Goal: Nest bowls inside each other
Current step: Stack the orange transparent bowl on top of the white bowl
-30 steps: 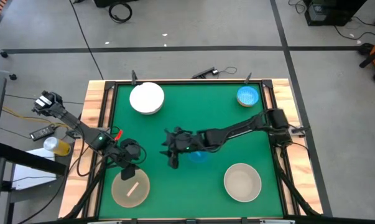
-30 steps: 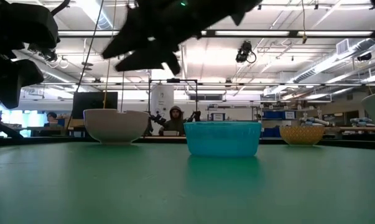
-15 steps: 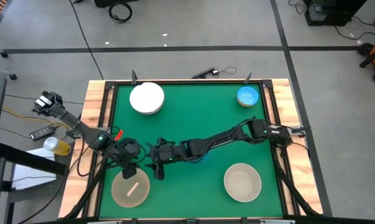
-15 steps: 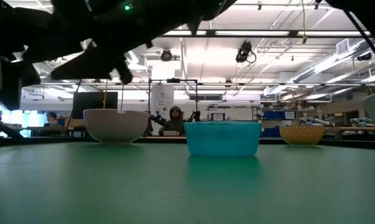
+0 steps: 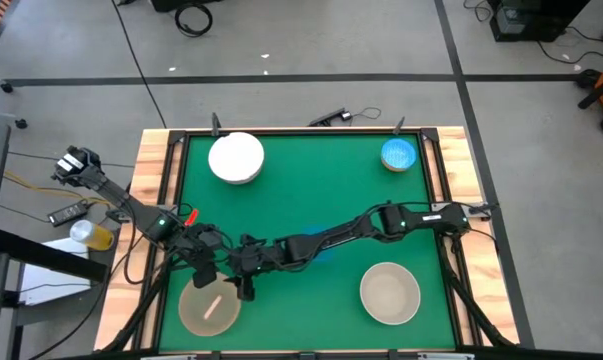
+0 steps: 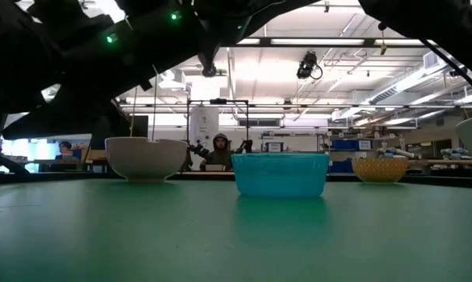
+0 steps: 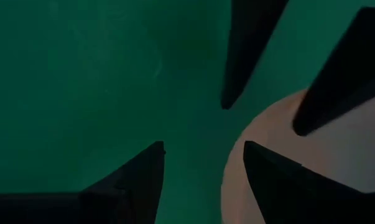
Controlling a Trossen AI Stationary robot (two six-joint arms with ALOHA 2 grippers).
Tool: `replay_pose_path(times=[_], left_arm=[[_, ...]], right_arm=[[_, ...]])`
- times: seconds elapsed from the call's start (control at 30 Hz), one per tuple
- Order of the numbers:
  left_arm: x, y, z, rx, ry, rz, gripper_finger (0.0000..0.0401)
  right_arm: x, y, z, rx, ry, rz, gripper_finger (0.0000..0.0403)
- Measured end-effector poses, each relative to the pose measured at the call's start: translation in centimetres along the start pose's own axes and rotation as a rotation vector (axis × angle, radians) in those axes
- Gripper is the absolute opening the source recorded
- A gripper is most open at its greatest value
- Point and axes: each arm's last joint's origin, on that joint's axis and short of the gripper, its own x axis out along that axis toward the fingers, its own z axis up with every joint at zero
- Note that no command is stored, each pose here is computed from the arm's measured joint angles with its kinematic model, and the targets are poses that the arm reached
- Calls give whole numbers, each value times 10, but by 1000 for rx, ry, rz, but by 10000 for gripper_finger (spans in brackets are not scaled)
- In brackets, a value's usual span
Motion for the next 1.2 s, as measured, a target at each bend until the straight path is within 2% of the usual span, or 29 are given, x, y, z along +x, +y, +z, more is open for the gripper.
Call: replay_pose_path(times=[0.37,0.5,0.6,0.77,0.9,1.1,1.2], left_arm=[[0,0,1,-30,-26,16,222],[0,1,1,-34,-31,19,222],[0,0,1,-34,-24,13,222],[0,0,0,2,7,-7,213],[0,0,0,27,1,-2,199],[0,0,1,44,-28,12,182],[-1,-1,5,56,-106,27,181]], right_arm=[[-1,-4,-15,-157,143,-113,229],[-1,-1,-17,-163,179,18,229],[-1,2,-14,-155,153,108,229],[-1,4,-8,-120,102,125,220],[0,-2,-7,-61,101,113,174],[1,-15,-12,-26,149,65,70],[0,-24,-10,-24,155,22,21]])
